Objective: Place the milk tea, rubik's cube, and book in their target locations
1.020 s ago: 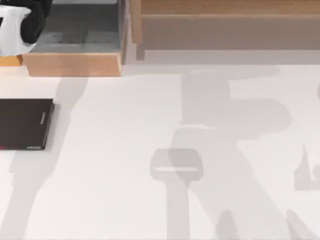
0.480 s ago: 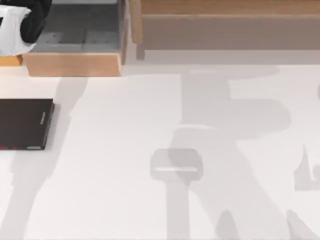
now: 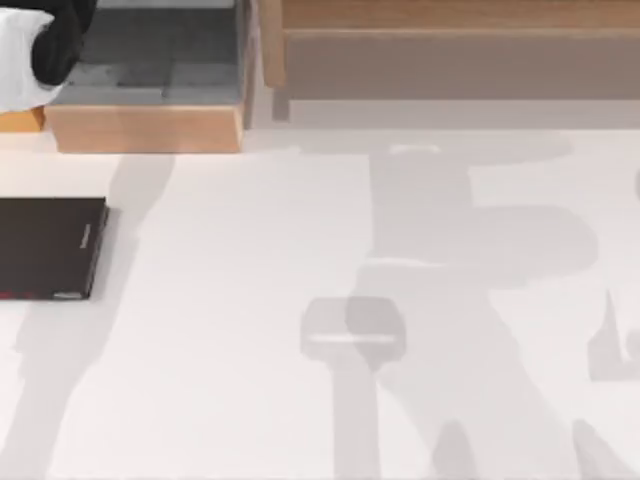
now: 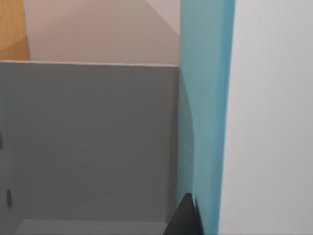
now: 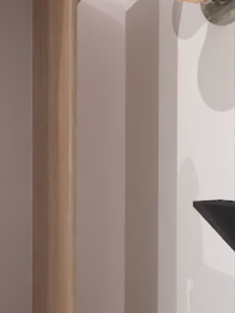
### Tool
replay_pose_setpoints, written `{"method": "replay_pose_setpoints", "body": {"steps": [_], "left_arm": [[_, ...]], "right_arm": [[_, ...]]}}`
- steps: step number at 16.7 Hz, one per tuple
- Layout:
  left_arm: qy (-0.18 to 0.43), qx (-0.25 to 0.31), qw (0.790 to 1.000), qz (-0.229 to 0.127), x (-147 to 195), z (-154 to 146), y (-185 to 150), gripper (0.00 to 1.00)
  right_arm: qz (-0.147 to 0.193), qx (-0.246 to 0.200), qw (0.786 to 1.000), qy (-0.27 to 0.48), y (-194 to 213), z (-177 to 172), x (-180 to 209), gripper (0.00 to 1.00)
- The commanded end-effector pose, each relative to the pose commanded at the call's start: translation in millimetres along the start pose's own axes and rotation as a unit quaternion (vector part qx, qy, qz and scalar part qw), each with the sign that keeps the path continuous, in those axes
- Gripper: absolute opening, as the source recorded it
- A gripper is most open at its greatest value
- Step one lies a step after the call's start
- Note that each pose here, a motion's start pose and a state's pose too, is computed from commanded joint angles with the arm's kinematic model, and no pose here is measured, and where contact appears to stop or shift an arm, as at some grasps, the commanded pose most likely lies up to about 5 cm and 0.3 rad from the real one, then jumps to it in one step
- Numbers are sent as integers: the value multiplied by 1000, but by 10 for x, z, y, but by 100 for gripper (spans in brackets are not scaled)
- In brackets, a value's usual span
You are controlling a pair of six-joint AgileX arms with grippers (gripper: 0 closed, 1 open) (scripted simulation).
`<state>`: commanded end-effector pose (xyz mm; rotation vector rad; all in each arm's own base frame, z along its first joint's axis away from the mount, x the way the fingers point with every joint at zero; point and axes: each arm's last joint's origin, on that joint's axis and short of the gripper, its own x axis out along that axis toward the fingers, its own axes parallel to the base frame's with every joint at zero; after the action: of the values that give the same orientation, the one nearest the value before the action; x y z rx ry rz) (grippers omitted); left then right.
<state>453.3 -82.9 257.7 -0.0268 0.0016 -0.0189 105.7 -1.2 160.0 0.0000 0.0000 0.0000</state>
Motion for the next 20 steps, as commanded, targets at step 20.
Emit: {"method": "replay_pose_setpoints", "body": {"steps": [20], "left_arm": [[-111,531,840,-22,-1411,-65,885,0]], "right_arm": [[0,0,1000,0,0,0,0,100]]}}
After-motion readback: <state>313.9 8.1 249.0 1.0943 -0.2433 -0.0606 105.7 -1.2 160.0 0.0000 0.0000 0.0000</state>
